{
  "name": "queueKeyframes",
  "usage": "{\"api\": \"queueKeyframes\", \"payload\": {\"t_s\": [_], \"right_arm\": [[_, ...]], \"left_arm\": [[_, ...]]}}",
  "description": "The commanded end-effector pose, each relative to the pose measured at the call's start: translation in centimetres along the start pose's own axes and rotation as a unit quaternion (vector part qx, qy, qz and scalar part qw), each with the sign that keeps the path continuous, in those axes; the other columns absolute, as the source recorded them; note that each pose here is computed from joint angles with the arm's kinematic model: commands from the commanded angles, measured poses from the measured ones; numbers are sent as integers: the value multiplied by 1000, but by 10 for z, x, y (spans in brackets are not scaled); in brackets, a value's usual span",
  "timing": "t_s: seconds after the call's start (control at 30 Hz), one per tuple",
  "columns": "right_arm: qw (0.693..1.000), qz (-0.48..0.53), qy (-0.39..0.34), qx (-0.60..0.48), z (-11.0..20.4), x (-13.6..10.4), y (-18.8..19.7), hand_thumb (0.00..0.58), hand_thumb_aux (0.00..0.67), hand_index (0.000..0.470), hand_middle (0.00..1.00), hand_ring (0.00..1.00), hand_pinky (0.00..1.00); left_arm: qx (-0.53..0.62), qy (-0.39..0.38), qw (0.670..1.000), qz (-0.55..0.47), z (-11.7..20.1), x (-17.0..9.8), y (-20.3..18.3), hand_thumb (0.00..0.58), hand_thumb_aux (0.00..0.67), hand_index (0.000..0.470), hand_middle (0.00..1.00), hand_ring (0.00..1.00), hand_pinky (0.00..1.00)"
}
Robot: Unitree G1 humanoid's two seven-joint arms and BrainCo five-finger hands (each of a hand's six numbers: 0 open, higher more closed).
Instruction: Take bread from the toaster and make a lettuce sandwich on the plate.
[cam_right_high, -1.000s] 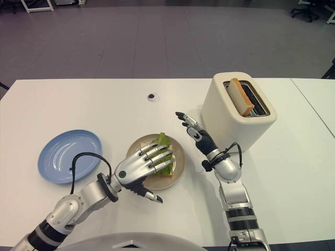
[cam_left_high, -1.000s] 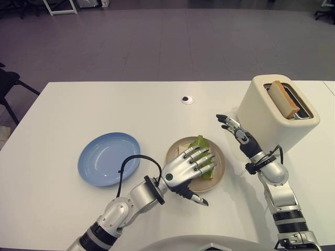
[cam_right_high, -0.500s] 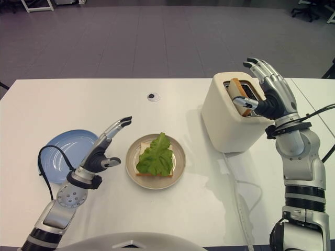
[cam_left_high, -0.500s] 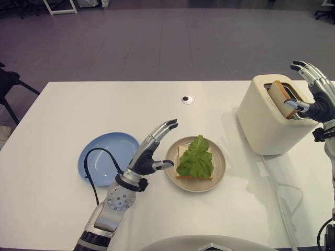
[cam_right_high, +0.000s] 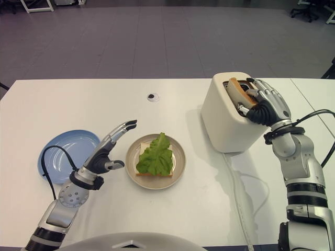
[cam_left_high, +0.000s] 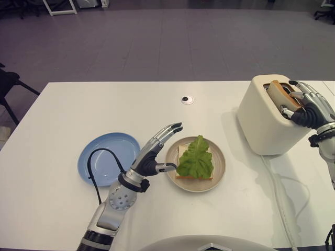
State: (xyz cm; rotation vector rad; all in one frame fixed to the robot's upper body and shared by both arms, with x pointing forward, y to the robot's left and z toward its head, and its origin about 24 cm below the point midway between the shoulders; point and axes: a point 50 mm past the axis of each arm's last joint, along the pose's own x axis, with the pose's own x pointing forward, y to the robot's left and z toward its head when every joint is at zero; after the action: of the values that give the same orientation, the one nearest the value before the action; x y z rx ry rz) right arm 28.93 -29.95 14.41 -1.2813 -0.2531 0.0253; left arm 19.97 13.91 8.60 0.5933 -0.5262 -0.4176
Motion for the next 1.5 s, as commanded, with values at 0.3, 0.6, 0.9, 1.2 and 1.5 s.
{"api": "queueKeyframes", "payload": {"t_s": [0.3,0.6,0.9,1.2,1.5], "right_arm": [[959,-159,-19,234,4,3,-33,580,670,470,0,0,0],[891,-225,-185,349,48,-8,-72,580,670,470,0,0,0],[804,141,-262,514,113,-28,-1,580,670,470,0,0,0],[822,278,-166,469,133,-27,88,580,670,470,0,0,0],[822,323,-141,448,131,-27,125,580,670,470,0,0,0]], "left_arm": [[12,0,1000,-5,-1,0,-1,0,0,0,0,0,0],[11,-1,1000,-1,0,-1,0,0,0,0,0,0,0],[3,0,1000,11,-1,1,3,0,0,0,0,0,0],[2,-1,1000,16,-2,2,5,0,0,0,0,0,0],[1,-5,1000,10,-2,6,4,0,0,0,0,0,0]]}}
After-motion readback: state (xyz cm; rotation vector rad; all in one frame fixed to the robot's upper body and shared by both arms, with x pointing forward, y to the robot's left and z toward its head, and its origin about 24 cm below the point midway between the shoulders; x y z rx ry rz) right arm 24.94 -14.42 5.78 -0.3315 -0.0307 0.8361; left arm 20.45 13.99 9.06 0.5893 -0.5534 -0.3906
